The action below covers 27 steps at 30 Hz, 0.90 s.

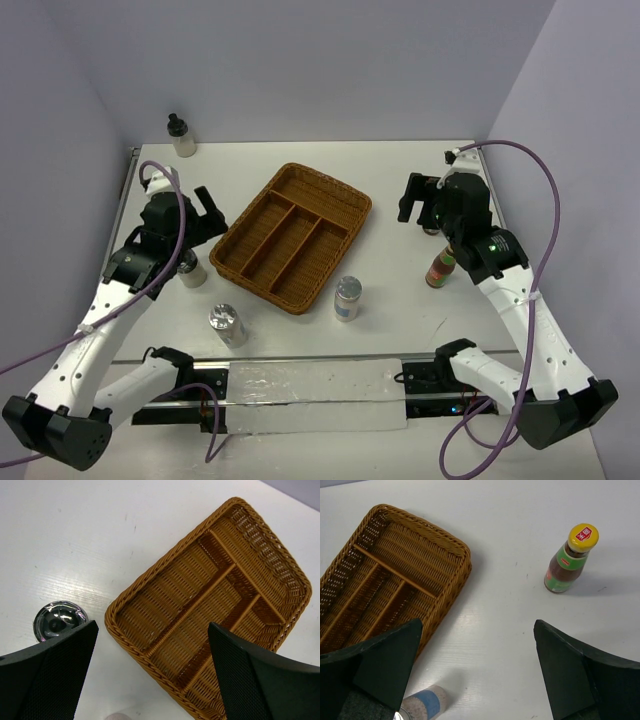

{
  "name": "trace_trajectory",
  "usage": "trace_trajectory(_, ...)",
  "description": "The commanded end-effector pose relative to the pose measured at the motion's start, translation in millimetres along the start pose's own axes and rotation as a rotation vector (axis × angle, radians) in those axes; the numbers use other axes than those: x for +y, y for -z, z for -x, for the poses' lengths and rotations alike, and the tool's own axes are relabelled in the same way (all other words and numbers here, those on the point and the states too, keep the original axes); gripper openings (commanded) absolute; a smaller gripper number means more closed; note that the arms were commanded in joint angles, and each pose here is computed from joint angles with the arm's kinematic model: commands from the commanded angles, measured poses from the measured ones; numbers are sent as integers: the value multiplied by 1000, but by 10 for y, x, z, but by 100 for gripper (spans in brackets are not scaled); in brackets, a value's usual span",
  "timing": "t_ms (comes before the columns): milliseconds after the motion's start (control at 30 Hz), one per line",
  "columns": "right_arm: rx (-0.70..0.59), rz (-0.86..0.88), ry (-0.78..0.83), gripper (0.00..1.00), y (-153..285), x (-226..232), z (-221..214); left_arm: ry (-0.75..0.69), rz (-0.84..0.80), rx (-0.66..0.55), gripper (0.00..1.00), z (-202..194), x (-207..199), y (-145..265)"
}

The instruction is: Organize the condiment bottles

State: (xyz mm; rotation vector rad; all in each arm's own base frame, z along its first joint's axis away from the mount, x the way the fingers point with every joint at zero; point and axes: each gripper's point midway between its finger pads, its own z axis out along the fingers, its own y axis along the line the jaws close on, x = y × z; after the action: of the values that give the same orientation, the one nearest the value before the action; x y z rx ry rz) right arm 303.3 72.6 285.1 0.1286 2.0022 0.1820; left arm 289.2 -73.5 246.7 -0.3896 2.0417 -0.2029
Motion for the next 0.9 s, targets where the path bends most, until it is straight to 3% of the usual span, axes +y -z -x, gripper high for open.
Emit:
trace_trajectory(0, -43, -8, -4, 100, 54, -21, 59, 1, -36, -31, 99, 164, -120, 20)
trace_trajectory(167, -47, -84, 0, 100, 118, -174, 50, 16, -27, -45, 99, 201, -108, 37)
trace_trajectory(300, -47, -255, 15, 100, 218, -509, 10, 28, -26, -48, 99, 176, -99, 19)
trace_trajectory(533, 2, -383, 16, 100, 375, -904, -315, 27, -52, -24, 100, 220, -186, 55)
trace_trajectory(667, 37, -392, 22, 100, 374, -973, -522, -18, -49, 54, 99, 118, -235, -30)
trace_trajectory(867, 52, -358, 16, 100, 247, -935, -655, -50, -25, 66, 99, 77, -199, -101)
